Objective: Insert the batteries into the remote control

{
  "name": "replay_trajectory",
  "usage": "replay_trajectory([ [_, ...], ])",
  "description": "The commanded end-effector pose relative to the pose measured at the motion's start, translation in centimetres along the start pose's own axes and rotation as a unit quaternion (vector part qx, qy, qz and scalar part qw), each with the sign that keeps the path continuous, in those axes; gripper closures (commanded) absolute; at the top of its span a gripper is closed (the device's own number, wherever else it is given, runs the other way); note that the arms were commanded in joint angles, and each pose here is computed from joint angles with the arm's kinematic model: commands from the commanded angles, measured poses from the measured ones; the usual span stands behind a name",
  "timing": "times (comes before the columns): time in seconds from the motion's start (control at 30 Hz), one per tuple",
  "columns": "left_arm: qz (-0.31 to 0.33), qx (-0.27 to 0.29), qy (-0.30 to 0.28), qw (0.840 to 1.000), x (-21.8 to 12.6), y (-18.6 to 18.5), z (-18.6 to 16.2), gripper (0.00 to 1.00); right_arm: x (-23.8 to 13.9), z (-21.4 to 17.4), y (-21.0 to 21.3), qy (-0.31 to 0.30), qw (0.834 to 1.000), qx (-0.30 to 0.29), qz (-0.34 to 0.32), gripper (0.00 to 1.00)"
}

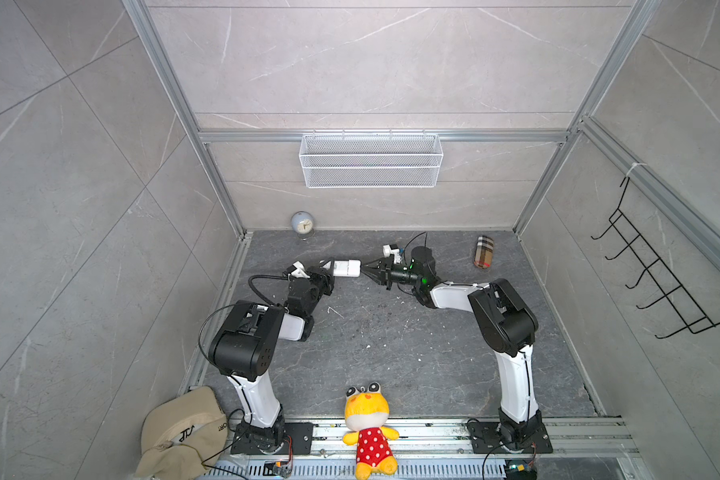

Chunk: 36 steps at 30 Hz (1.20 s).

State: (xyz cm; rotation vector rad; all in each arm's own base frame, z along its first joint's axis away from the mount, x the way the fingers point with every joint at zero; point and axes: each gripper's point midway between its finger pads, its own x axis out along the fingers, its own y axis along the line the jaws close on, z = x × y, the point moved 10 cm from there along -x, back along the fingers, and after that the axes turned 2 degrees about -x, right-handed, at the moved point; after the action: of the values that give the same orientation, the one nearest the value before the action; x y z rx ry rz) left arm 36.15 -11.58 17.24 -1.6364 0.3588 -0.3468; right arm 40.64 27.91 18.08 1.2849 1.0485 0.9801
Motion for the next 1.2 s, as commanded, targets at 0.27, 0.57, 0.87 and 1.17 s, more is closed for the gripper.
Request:
replay_trajectory([
  [0.27, -0.082, 0.006, 0.018, 0.996, -0.1, -3.8, -0.6, 0.89, -1.6, -0.3, 1.6, -0.002, 0.999, -0.032, 0.0, 0.55],
  [0.57, -0.077, 0.002, 0.024, 0.997, 0.0, -4.1, -0.7, 0.89, -2.0, -0.8, 2.6, 0.018, 0.997, -0.076, -0.014, 0.1],
  [0.87, -0.06, -0.005, 0.041, 0.997, 0.2, -4.5, -1.0, 0.89, -0.7, -1.5, 3.2, 0.053, 0.988, -0.126, -0.077, 0.01],
  [1.17, -0.05, -0.004, 0.041, 0.998, 0.2, -4.2, -1.1, 0.89, -0.2, -1.9, 4.1, 0.048, 0.988, -0.133, -0.066, 0.03],
])
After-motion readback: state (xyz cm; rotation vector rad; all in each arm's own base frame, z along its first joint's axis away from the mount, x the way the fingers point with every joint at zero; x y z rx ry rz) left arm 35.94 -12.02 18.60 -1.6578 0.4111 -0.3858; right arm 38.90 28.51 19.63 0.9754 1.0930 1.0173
